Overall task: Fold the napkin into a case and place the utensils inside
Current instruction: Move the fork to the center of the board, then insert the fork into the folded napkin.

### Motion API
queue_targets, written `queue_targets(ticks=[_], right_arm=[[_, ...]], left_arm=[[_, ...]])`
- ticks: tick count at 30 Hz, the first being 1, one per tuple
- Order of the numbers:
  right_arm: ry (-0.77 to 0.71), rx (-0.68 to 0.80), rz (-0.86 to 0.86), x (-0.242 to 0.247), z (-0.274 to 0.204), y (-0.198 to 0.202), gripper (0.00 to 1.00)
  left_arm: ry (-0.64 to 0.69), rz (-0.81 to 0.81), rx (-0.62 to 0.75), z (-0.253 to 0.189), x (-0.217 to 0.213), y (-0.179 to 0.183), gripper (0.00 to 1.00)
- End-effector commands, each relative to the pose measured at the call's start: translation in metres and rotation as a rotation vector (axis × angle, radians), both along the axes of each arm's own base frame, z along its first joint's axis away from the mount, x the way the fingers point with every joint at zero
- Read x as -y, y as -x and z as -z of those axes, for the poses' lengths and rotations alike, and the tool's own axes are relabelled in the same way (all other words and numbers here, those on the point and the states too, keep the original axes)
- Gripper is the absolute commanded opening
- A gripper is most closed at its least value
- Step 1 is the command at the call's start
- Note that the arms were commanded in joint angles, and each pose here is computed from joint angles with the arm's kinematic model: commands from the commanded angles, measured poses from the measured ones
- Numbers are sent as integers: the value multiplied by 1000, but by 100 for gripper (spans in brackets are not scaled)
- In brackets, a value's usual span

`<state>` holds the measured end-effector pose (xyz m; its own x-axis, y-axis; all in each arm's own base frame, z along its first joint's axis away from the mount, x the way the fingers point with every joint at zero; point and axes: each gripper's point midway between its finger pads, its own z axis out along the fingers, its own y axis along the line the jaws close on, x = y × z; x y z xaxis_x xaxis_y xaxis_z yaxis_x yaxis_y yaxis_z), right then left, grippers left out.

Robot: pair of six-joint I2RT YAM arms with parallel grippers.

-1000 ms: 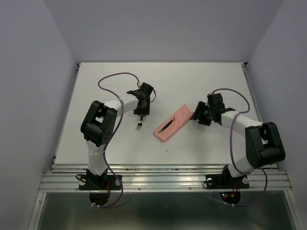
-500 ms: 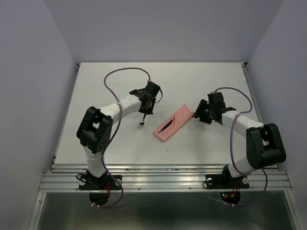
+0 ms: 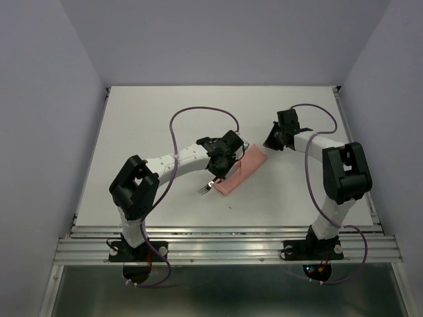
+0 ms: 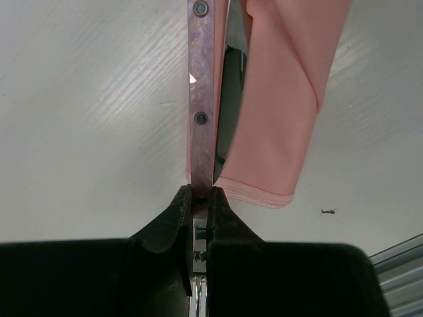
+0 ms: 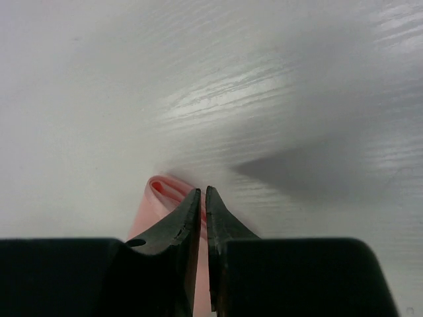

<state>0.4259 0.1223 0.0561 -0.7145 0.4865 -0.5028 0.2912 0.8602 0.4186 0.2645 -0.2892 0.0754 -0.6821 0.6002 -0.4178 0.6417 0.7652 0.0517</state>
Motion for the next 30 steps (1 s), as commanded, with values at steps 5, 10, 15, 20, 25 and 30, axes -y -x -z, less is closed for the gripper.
queue_targets(ticks=[5, 10, 15, 20, 25, 30], right_arm=[[-40, -26, -18, -10, 17, -21, 12], [-43, -45, -34, -12, 25, -16, 12], [-52, -44, -43, -13, 25, -13, 12], [-54, -50, -51, -13, 27, -10, 12], [-68, -51, -53, -15, 28, -6, 12], [-72, -55, -57, -15, 31, -3, 11]], left_arm=[[-2, 93, -14, -14, 7, 16, 0], [7, 146, -41, -11, 17, 29, 0], [-16, 151, -59, -3, 17, 31, 0], [-32, 157, -64, 1, 18, 32, 0], [-39, 159, -68, 4, 22, 32, 0], [-56, 163, -70, 8, 25, 31, 0]])
